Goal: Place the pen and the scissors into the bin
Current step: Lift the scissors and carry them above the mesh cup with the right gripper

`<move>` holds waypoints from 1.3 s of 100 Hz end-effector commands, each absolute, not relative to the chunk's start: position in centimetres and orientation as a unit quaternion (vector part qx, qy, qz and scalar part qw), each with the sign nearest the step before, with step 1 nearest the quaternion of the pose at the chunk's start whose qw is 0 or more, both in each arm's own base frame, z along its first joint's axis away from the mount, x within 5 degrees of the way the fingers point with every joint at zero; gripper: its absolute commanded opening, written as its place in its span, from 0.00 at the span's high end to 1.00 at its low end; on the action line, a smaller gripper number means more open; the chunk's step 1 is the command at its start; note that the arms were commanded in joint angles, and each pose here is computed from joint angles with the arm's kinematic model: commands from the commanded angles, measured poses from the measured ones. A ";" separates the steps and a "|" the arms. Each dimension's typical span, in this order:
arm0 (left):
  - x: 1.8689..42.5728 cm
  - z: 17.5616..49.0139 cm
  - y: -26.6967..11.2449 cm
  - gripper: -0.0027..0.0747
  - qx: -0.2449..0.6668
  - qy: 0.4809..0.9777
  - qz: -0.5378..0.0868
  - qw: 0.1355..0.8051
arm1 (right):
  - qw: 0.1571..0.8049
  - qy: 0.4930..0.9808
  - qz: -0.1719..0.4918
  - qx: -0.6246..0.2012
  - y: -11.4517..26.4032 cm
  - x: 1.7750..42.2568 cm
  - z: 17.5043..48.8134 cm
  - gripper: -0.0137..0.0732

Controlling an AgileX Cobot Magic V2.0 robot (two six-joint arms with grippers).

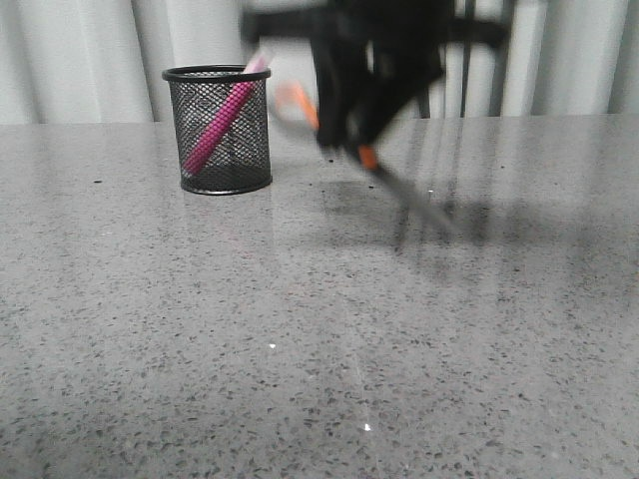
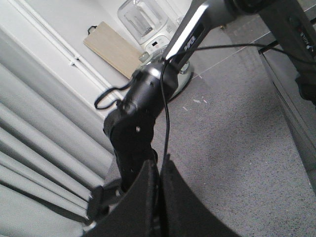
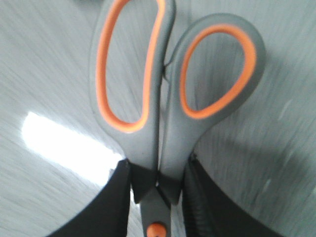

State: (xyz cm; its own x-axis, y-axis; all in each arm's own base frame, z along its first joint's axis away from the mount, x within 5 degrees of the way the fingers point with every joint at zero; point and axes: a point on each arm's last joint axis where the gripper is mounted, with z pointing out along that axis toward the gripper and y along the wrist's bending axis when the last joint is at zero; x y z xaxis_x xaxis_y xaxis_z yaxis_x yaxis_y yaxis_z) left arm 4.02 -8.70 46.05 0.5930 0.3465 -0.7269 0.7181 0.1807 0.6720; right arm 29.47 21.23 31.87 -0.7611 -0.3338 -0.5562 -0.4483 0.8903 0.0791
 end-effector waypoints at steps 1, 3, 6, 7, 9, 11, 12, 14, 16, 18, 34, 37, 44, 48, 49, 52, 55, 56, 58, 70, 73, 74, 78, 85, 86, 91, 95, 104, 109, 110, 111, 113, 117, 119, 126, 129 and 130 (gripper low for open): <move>3.0 47.5 -8.2 0.99 0.585 0.415 -0.151 0.680 | 0.444 0.858 0.167 -0.198 20.1 28.2 39.9 0.91; 2.9 47.6 -8.0 0.99 0.582 0.413 -0.148 0.685 | 0.467 0.844 0.178 -0.195 20.1 28.1 40.6 0.91; 2.7 47.8 -7.9 0.99 0.575 0.411 -0.144 0.693 | 0.498 0.824 0.192 -0.192 20.0 28.0 41.6 0.91; 2.8 47.7 -7.9 0.99 0.574 0.412 -0.143 0.693 | 0.512 0.814 0.198 -0.190 20.1 28.0 42.0 0.91; 2.6 47.8 -7.8 0.99 0.569 0.411 -0.140 0.699 | 0.527 0.803 0.204 -0.188 20.1 28.0 42.4 0.91; 2.6 47.9 -7.7 0.99 0.564 0.411 -0.137 0.703 | 0.556 0.781 0.215 -0.186 20.2 28.1 43.1 0.91; 2.7 47.8 -7.7 0.99 0.562 0.412 -0.136 0.704 | 0.562 0.776 0.217 -0.186 20.2 28.2 43.1 0.91; 2.7 47.8 -7.6 0.99 0.557 0.413 -0.134 0.708 | 0.583 0.759 0.223 -0.185 20.3 28.3 43.5 0.91; 2.7 47.8 -7.5 0.99 0.554 0.413 -0.132 0.711 | 0.598 0.746 0.226 -0.186 20.4 28.3 43.7 0.91; 2.8 47.8 -7.5 0.99 0.550 0.414 -0.130 0.713 | 0.626 0.720 0.234 -0.186 20.5 28.5 44.1 0.91; 3.4 46.7 -7.7 0.99 0.548 0.430 -0.133 0.705 | 0.742 0.578 0.273 -0.202 22.2 29.8 42.7 0.91; 3.5 46.5 -7.8 0.99 0.548 0.433 -0.137 0.703 | 0.755 0.557 0.281 -0.200 22.4 30.2 42.2 0.91; 3.7 46.2 -7.9 0.99 0.546 0.438 -0.145 0.699 | 0.774 0.525 0.296 -0.197 23.2 31.3 40.7 0.91; 3.8 46.0 -7.9 0.99 0.546 0.441 -0.147 0.697 | 0.777 0.518 0.300 -0.196 23.6 32.0 39.7 0.91; 3.8 45.9 -8.0 0.99 0.546 0.441 -0.148 0.697 | 0.779 0.513 0.302 -0.195 23.7 32.1 39.6 0.91; 3.8 45.9 -8.0 0.99 0.546 0.442 -0.148 0.696 | 0.778 0.513 0.304 -0.196 24.1 32.6 38.7 0.91; 3.8 45.9 -8.0 0.99 0.545 0.443 -0.149 0.696 | 0.779 0.511 0.306 -0.196 24.3 32.9 38.2 0.91; 3.8 45.9 -8.0 0.99 0.545 0.443 -0.149 0.696 | 0.778 0.513 0.307 -0.196 24.4 33.1 37.9 0.91; 3.8 45.9 -8.0 0.99 0.545 0.443 -0.149 0.696 | 0.776 0.516 0.306 -0.197 24.6 33.3 37.5 0.91; 3.6 46.0 -7.9 0.99 0.545 0.440 -0.148 0.698 | 0.758 0.543 0.301 -0.203 25.4 34.6 34.6 0.91; 3.5 46.0 -7.8 0.99 0.545 0.439 -0.146 0.699 | 0.755 0.547 0.299 -0.203 25.5 34.9 34.2 0.91; 3.5 46.0 -7.8 0.99 0.545 0.440 -0.146 0.699 | 0.754 0.548 0.298 -0.203 25.4 35.0 34.1 0.91; 3.3 46.0 -7.7 0.99 0.545 0.437 -0.143 0.701 | 0.751 0.555 0.295 -0.203 25.4 35.4 33.5 0.91; 3.0 46.0 -7.5 0.99 0.546 0.434 -0.136 0.703 | 0.745 0.566 0.289 -0.202 25.2 35.9 32.8 0.91; 3.0 46.0 -7.5 0.99 0.547 0.434 -0.135 0.703 | 0.744 0.568 0.287 -0.202 25.2 35.9 32.7 0.91; 2.8 46.0 -7.3 0.99 0.548 0.432 -0.129 0.705 | 0.737 0.582 0.279 -0.202 24.9 36.3 32.3 0.91; 2.7 46.0 -7.3 0.99 0.549 0.431 -0.124 0.705 | 0.729 0.593 0.274 -0.203 24.8 36.5 32.0 0.91; 2.6 46.0 -7.2 0.99 0.552 0.431 -0.116 0.705 | 0.716 0.614 0.264 -0.202 24.6 36.8 31.5 0.91; 2.6 45.9 -7.2 0.99 0.551 0.431 -0.114 0.705 | 0.709 0.623 0.261 -0.203 24.6 36.8 31.3 0.91; 2.6 45.9 -7.2 0.99 0.551 0.431 -0.114 0.705 | 0.709 0.623 0.261 -0.203 24.6 36.8 31.3 0.91; 2.6 46.0 -7.2 0.99 0.550 0.431 -0.114 0.706 | 0.708 0.624 0.260 -0.203 24.6 36.8 31.2 0.90; 2.7 46.0 -7.1 0.99 0.550 0.431 -0.112 0.707 | 0.708 0.625 0.260 -0.203 24.6 36.8 31.2 0.90; 2.7 46.0 -7.1 0.99 0.548 0.431 -0.111 0.708 | 0.706 0.627 0.259 -0.204 24.6 36.8 31.2 0.88; 2.7 46.0 -7.1 0.99 0.547 0.432 -0.111 0.709 | 0.705 0.627 0.260 -0.204 24.7 36.8 31.2 0.85; 2.8 46.0 -7.1 0.99 0.548 0.432 -0.107 0.708 | 0.704 0.626 0.262 -0.206 24.9 36.6 31.2 0.74; 2.8 45.9 -7.1 0.99 0.550 0.433 -0.103 0.707 | 0.704 0.626 0.263 -0.207 25.0 36.6 31.2 0.68; 2.8 45.9 -7.1 0.99 0.550 0.433 -0.102 0.707 | 0.704 0.626 0.263 -0.207 25.0 36.6 31.2 0.65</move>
